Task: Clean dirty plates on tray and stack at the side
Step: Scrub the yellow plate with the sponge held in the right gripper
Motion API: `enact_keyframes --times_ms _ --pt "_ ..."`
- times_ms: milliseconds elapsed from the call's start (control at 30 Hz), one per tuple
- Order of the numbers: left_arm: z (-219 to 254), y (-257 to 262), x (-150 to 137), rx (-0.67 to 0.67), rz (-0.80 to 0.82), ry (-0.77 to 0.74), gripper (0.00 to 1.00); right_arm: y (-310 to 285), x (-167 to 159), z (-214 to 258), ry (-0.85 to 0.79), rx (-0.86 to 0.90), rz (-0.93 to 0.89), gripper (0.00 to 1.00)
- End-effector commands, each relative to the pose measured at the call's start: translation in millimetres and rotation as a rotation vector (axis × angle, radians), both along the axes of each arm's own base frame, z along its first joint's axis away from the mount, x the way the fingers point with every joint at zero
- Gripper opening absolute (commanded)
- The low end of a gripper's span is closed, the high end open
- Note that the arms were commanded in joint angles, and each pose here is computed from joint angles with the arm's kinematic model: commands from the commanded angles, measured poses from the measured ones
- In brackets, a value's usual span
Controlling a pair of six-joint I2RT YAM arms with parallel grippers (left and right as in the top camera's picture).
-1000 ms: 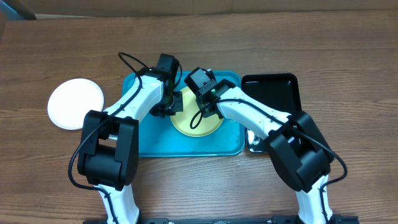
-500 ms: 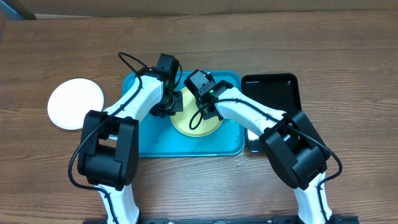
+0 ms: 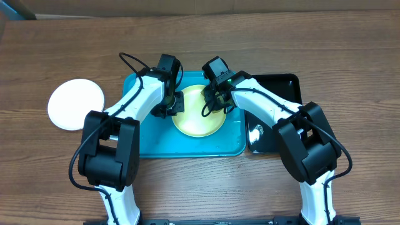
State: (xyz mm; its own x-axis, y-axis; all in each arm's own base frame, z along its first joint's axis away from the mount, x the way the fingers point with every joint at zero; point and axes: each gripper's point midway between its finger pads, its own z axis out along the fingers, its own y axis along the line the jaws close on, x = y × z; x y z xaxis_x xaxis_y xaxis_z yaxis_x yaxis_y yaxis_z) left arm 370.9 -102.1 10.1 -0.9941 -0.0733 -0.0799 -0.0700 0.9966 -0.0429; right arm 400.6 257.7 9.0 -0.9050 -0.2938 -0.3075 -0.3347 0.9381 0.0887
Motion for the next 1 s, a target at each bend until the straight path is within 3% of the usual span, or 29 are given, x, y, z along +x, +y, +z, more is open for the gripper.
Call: enact_keyframes --times_ms 0,600,733,967 --pt "-8 6 -9 0.030 0.003 0.030 0.04 -11 -13 -17 0.060 -0.026 0.012 0.47" --pt "-8 6 -10 0.030 0.003 0.031 0.04 -13 2 9 0.028 -0.048 -0.006 0.46" --pt "-8 6 -10 0.030 0.003 0.031 0.04 -12 3 10 0.024 -0.046 -0.006 0.28" --pt "-8 6 -10 0.030 0.003 0.031 0.04 -12 4 1 0.008 -0.041 -0.008 0.16"
